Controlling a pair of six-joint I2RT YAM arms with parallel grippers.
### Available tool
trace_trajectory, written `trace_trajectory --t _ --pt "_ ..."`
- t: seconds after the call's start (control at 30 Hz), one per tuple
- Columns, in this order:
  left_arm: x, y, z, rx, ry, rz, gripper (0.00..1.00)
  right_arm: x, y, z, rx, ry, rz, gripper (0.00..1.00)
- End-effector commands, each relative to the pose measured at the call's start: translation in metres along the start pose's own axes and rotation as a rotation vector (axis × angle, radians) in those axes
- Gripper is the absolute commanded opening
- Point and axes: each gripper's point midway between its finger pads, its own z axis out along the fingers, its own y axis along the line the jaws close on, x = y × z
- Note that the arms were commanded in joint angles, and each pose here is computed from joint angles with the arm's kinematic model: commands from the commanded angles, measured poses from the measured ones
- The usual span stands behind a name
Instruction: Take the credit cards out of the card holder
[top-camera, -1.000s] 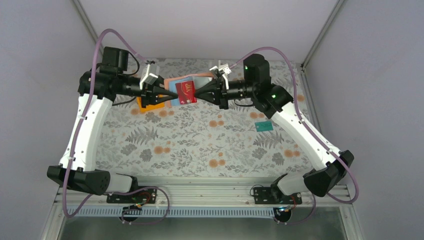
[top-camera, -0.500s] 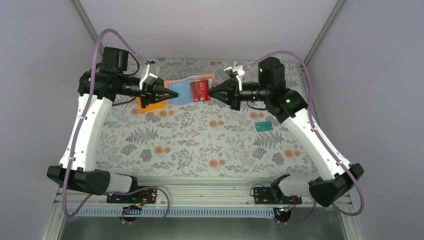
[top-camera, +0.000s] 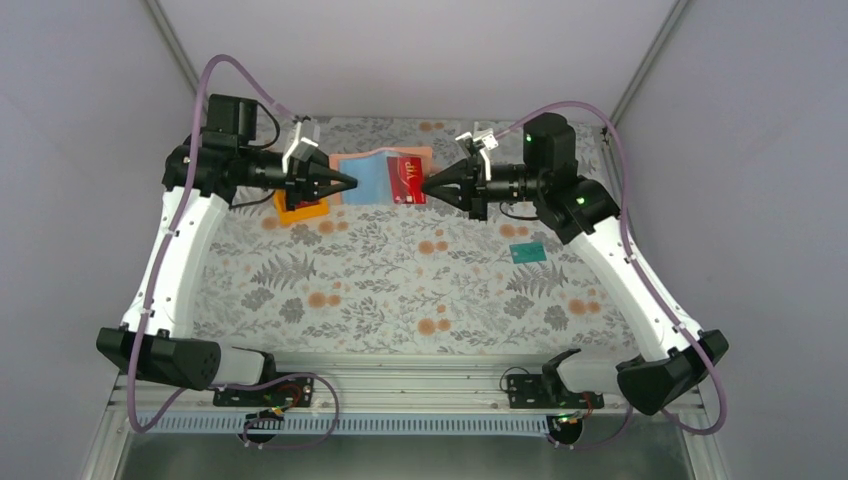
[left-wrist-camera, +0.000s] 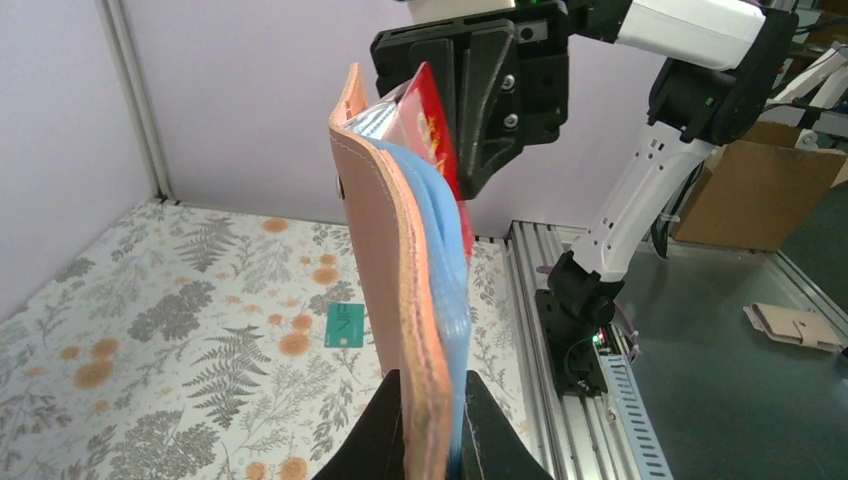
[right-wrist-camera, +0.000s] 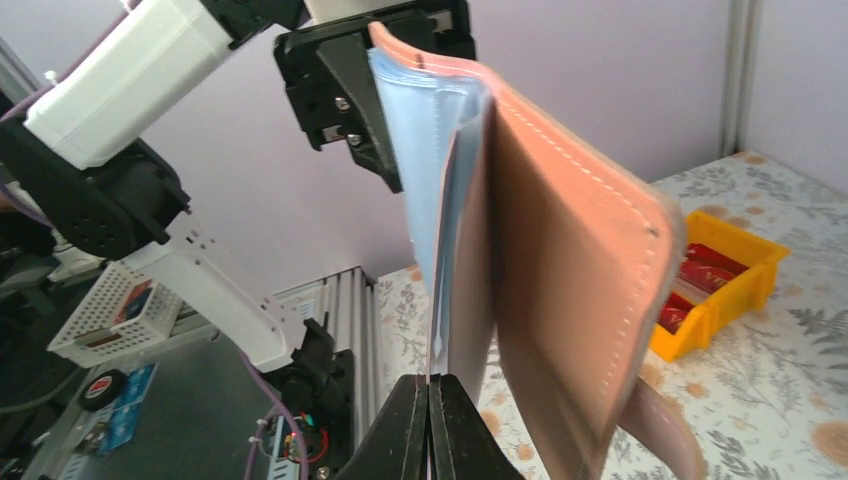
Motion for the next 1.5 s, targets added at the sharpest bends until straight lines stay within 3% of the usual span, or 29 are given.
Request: trace_trajectory --t 0.0,0.17,0.47,0.57,0.67,0.73,0.83,1.0,1.3,1.33,1.37,1.43,1.47 --pt "-0.002 0.006 0.000 0.003 -0.026 -0.023 0.02 -0.010 0.014 0.003 -0.103 -0.023 0.011 0.04" --pt "-0.010 0.010 -0.014 -0.027 -0.053 -0.014 0.02 -0.013 -0.002 -0.010 0.052 -0.057 -0.029 0.04" --pt "0.006 0.021 -0.025 -0.051 -0.083 -0.087 0.02 0.001 -0.051 -0.039 0.193 -0.094 0.097 0.04" --pt "0.043 0.042 -0.018 -0.080 -0.082 -0.252 0.02 -0.017 -0.062 -0.051 0.267 -0.164 0.161 0.04" --pt "0.109 0.069 -0.004 -0.125 -0.076 -0.574 0.02 -0.042 -0.065 -0.060 0.302 -0.259 0.232 0.04" --pt "0.150 0.075 0.010 -0.136 -0.051 -0.696 0.02 -0.051 -0.079 -0.070 0.401 -0.297 0.308 0.04" --pt "0.186 0.070 0.031 -0.113 -0.009 -0.788 0.02 -0.048 -0.097 -0.087 0.548 -0.352 0.416 0.04" --pt "0.234 0.067 0.051 -0.076 0.001 -1.012 0.02 -0.039 -0.099 -0.102 0.595 -0.482 0.599 0.04" --pt "0.325 0.082 0.062 -0.168 0.140 -1.272 0.03 -0.020 -0.110 -0.117 0.698 -0.535 0.713 0.04" --pt "0.333 0.086 0.061 -0.202 0.173 -1.285 0.09 -0.021 -0.110 -0.116 0.698 -0.530 0.716 0.04" --pt "0.341 0.091 0.059 -0.247 0.203 -1.291 0.28 -0.023 -0.110 -0.116 0.696 -0.527 0.718 0.04" --pt "0.360 0.098 0.051 -0.363 0.276 -1.301 0.77 -0.023 -0.112 -0.114 0.699 -0.515 0.728 0.04" --pt "0.368 0.103 0.043 -0.435 0.316 -1.296 0.95 -0.022 -0.114 -0.114 0.706 -0.511 0.733 0.04"
